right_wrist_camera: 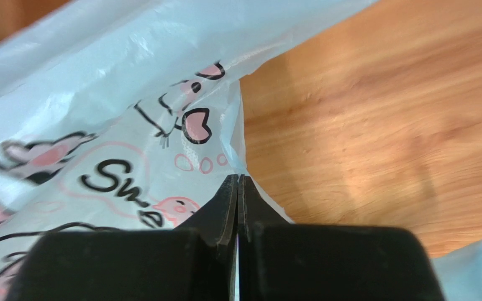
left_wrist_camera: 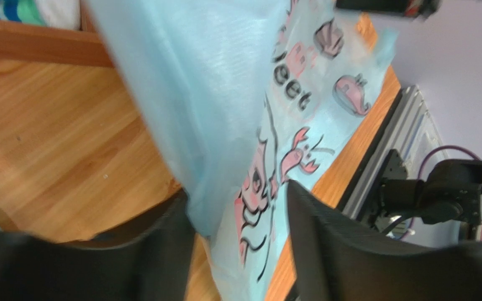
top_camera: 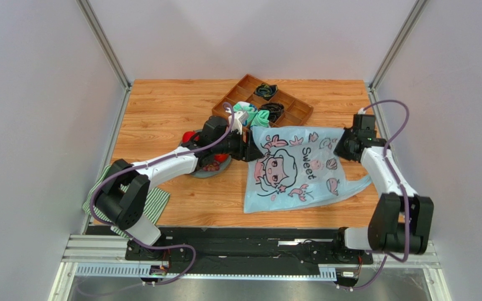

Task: Place the fruits into the plastic bag

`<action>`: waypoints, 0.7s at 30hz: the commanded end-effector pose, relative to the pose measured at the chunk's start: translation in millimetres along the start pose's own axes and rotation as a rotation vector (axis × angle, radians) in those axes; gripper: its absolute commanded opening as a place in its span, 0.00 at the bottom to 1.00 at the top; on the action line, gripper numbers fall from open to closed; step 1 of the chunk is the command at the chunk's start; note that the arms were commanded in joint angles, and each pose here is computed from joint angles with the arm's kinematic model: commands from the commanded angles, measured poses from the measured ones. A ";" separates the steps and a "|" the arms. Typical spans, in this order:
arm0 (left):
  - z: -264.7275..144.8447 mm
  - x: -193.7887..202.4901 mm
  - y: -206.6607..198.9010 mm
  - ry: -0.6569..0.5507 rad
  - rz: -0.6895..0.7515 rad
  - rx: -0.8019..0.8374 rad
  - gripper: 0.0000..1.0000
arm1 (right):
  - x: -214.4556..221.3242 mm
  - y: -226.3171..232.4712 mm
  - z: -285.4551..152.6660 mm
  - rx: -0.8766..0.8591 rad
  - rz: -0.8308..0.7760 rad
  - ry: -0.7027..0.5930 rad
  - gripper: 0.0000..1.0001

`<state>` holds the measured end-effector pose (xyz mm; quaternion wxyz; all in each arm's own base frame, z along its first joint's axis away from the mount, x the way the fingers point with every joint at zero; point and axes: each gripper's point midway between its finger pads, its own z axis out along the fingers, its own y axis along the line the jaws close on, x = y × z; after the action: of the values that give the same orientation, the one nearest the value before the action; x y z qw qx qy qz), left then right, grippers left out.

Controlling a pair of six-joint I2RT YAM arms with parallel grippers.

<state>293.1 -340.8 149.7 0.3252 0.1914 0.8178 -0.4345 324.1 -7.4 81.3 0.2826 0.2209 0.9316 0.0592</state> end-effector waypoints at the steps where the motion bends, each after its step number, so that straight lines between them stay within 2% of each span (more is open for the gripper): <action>1: -13.4 -25.0 -25.0 -0.074 0.059 0.072 0.73 | -92.2 20.3 -86.4 -0.021 -0.011 -0.348 0.00; 3: -20.7 -31.5 -31.8 -0.098 0.073 0.080 0.77 | -119.2 27.1 -117.6 -0.033 -0.012 -0.451 0.00; 4: -23.4 -35.0 -32.1 -0.112 0.079 0.070 0.84 | -130.9 31.6 -136.5 -0.051 -0.026 -0.511 0.00; 6: -32.4 -42.8 -36.5 -0.141 0.089 0.057 0.87 | -144.4 43.3 -159.3 -0.103 -0.056 -0.573 0.00; 7: -35.4 -47.3 -34.0 -0.161 0.093 0.029 0.97 | -159.3 52.7 -182.7 -0.141 -0.098 -0.649 0.00; 11: -52.7 -59.2 -27.1 -0.215 0.118 -0.063 0.98 | -176.6 80.5 -235.8 -0.275 -0.192 -0.782 0.00; 14: -66.2 -61.1 -18.0 -0.234 0.144 -0.146 0.98 | -169.7 106.1 -261.6 -0.379 -0.295 -0.847 0.00; 17: -79.4 -70.3 -18.6 -0.277 0.177 -0.181 0.98 | -146.5 131.7 -265.0 -0.471 -0.389 -0.822 0.00; 21: -98.3 -95.3 -46.0 -0.376 0.222 -0.116 0.98 | -109.0 154.3 -248.4 -0.547 -0.492 -0.746 0.00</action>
<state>297.8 -295.0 247.7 0.4763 0.1698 0.7749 -0.3792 335.9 52.1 390.7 0.6530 0.0002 0.7461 0.1297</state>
